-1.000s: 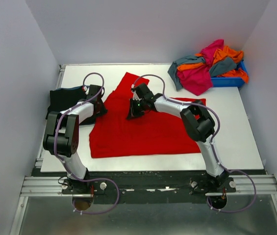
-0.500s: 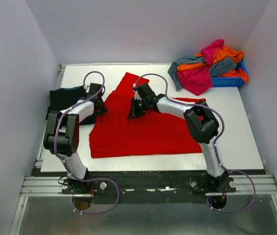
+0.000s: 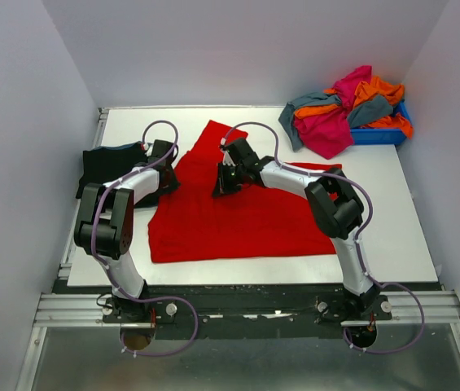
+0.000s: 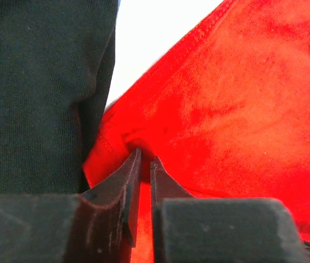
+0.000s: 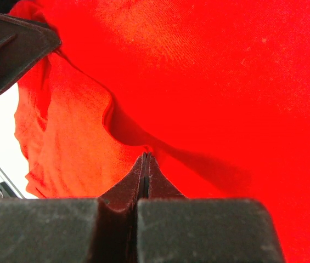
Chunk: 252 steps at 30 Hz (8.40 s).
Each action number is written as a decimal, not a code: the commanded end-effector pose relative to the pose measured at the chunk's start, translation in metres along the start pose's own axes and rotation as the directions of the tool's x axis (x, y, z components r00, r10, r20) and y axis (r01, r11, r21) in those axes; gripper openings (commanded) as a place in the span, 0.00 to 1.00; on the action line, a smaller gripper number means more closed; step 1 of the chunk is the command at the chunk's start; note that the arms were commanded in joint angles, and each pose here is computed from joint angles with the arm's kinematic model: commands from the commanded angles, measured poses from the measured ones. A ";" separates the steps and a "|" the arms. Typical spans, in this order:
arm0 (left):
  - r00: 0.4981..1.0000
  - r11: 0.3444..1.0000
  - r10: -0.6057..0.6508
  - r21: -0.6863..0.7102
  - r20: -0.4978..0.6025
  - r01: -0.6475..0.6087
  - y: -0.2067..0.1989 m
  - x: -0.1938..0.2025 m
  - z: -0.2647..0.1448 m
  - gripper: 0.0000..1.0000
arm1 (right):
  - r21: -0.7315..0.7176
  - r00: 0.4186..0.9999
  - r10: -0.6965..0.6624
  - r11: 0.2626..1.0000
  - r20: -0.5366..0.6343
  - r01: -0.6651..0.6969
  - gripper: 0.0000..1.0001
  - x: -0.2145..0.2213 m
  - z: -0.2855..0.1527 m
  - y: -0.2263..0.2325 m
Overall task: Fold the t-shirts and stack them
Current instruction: Fold the flattened tshirt in 1/3 of the way
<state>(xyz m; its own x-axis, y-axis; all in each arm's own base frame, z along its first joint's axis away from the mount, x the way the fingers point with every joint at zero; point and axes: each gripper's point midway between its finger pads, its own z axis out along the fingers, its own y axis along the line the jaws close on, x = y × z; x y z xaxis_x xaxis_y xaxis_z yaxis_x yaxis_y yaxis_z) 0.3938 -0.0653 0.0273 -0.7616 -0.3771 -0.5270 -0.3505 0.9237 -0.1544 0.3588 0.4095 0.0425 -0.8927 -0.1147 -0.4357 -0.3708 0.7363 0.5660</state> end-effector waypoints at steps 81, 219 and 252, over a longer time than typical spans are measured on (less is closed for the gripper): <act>0.995 0.998 0.063 -0.017 0.082 -0.061 -0.026 -0.046 -0.057 0.02 | -0.022 0.995 0.010 1.000 0.098 -0.008 0.01 -0.019 -0.036 0.003; 0.999 0.999 -0.029 0.045 0.033 0.028 -0.018 -0.006 -0.026 0.61 | -0.061 0.994 0.028 0.998 0.107 -0.021 0.01 -0.022 -0.041 -0.001; 0.986 0.987 -0.139 0.094 0.089 0.131 0.006 -0.018 -0.034 0.44 | -0.065 0.994 0.030 0.998 0.101 -0.023 0.01 -0.021 -0.038 -0.002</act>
<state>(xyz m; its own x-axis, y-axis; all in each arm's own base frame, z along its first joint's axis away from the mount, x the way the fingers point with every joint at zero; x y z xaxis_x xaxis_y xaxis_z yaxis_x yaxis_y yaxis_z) 0.3827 -0.0705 0.0429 -0.6860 -0.5146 -0.5144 -0.3824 0.8565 -0.3468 0.3650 0.3840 0.0668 -0.8846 -0.0353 -0.4650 -0.3491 0.7112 0.6102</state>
